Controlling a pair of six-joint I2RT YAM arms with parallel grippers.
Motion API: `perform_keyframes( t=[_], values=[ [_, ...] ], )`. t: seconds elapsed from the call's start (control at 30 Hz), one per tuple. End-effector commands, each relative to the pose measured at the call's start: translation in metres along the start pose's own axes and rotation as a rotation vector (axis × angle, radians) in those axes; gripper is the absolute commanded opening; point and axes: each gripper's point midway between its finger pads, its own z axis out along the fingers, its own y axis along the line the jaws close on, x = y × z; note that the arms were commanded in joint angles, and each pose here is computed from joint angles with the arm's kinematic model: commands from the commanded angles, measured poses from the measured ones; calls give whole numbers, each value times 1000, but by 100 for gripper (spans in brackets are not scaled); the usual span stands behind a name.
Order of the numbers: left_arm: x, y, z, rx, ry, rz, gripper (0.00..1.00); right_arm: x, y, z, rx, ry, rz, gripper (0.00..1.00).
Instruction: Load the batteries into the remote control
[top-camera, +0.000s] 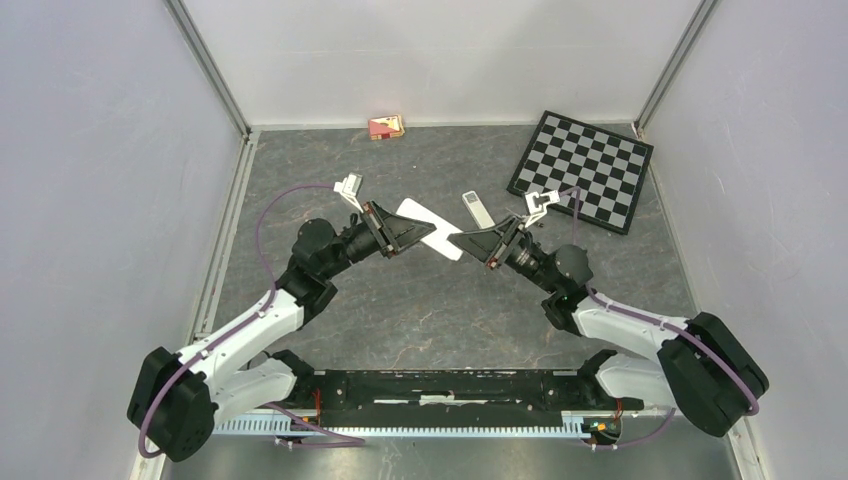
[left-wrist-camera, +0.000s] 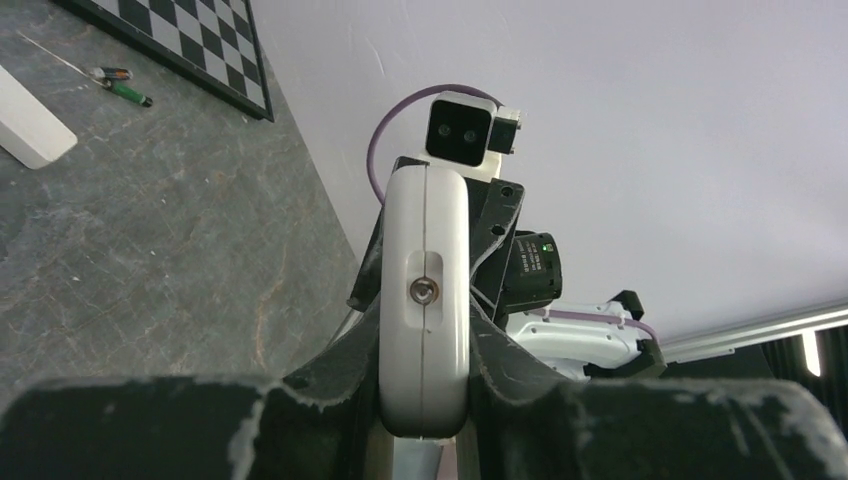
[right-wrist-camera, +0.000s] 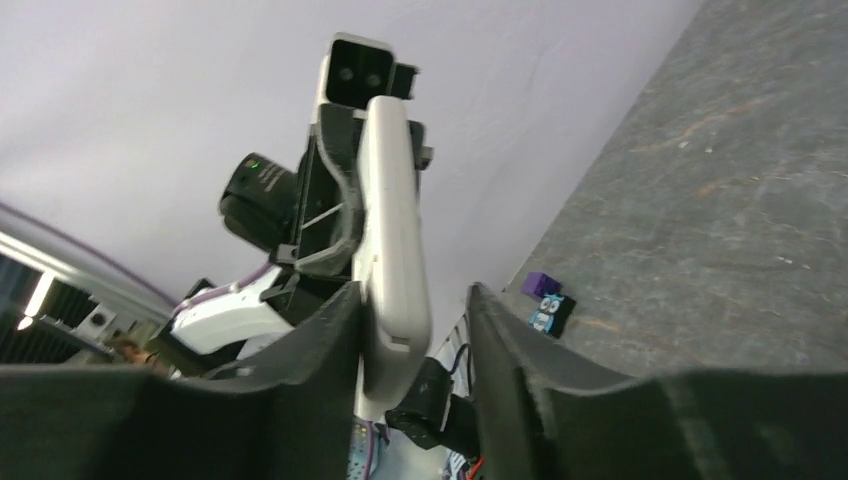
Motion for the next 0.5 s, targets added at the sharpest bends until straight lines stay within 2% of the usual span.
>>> perform_keyframes(
  t=[0.0, 0.07, 0.3, 0.47],
  values=[
    [-31, -54, -4, 161, -110, 45, 2, 7, -57, -4, 251, 48, -35, 51],
    [-31, -52, -3, 156, -109, 63, 2, 8, -63, -6, 286, 53, -25, 55],
    [-33, -43, -3, 106, -124, 117, 2, 11, -61, -9, 287, 60, 12, 48],
    [-37, -27, -2, 11, -133, 203, 2, 15, -59, -12, 313, 90, 27, 51]
  ],
)
